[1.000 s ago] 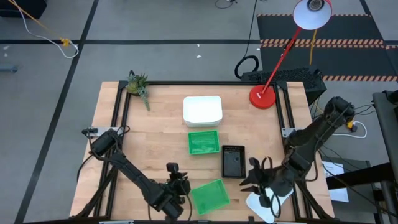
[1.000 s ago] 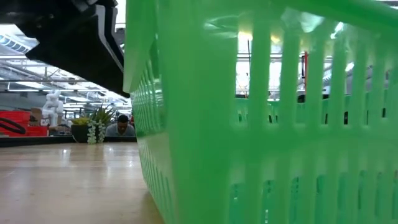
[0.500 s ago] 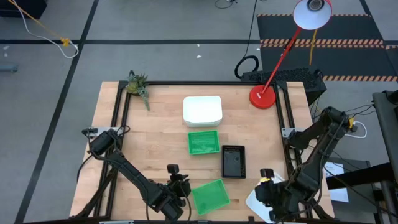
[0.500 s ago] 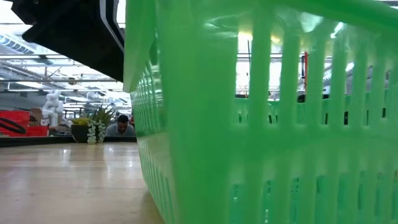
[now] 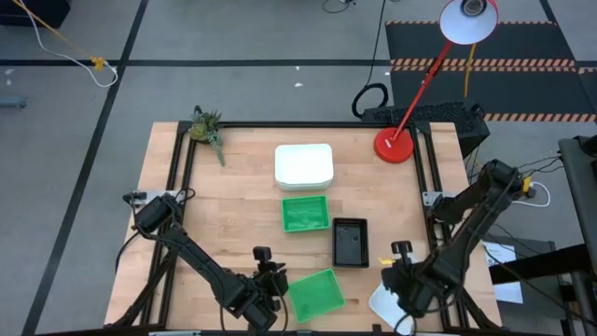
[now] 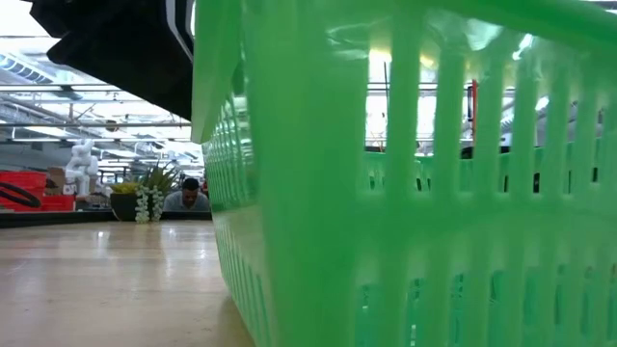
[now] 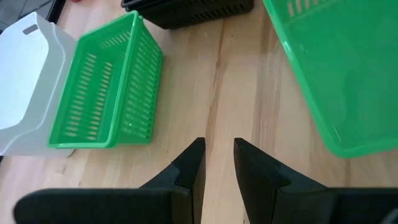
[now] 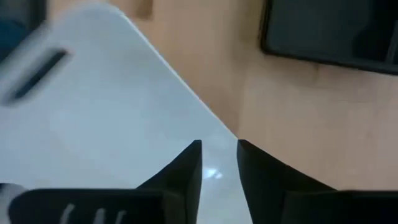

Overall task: Stack baskets by color
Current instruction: Stack the bottom white bin on the top stacked white bins

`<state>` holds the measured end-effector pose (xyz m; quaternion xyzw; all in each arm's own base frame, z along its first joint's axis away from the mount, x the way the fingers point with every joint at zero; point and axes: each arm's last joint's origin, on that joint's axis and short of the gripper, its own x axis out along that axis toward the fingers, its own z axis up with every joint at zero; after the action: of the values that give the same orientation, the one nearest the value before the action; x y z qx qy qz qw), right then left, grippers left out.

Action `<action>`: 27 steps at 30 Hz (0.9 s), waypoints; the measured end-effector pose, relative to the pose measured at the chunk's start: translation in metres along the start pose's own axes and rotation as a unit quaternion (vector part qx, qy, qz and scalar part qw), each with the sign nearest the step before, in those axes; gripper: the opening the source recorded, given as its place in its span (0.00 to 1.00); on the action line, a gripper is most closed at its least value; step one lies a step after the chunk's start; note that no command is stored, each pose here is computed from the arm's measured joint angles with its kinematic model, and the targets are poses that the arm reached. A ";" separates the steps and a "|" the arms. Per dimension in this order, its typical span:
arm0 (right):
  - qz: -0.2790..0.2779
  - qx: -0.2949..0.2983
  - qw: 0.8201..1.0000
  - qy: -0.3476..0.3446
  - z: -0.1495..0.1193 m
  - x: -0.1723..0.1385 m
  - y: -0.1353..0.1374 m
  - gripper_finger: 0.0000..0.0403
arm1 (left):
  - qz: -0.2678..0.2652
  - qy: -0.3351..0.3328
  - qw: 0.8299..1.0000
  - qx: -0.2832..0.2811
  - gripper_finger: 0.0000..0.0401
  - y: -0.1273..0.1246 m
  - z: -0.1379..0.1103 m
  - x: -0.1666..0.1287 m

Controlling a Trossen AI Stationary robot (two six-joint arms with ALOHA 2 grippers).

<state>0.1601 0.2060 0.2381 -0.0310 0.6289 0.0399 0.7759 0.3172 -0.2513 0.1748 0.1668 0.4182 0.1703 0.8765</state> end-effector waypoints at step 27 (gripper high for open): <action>-0.060 -0.148 0.987 0.008 -0.006 0.019 -0.014 0.22 | -0.008 -0.012 1.000 -0.001 0.21 -0.001 0.005 0.002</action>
<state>0.1591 0.1922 0.2187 -0.1835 0.6190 0.0858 0.7588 0.3222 -0.2517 0.1758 0.1645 0.4090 0.1614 0.8830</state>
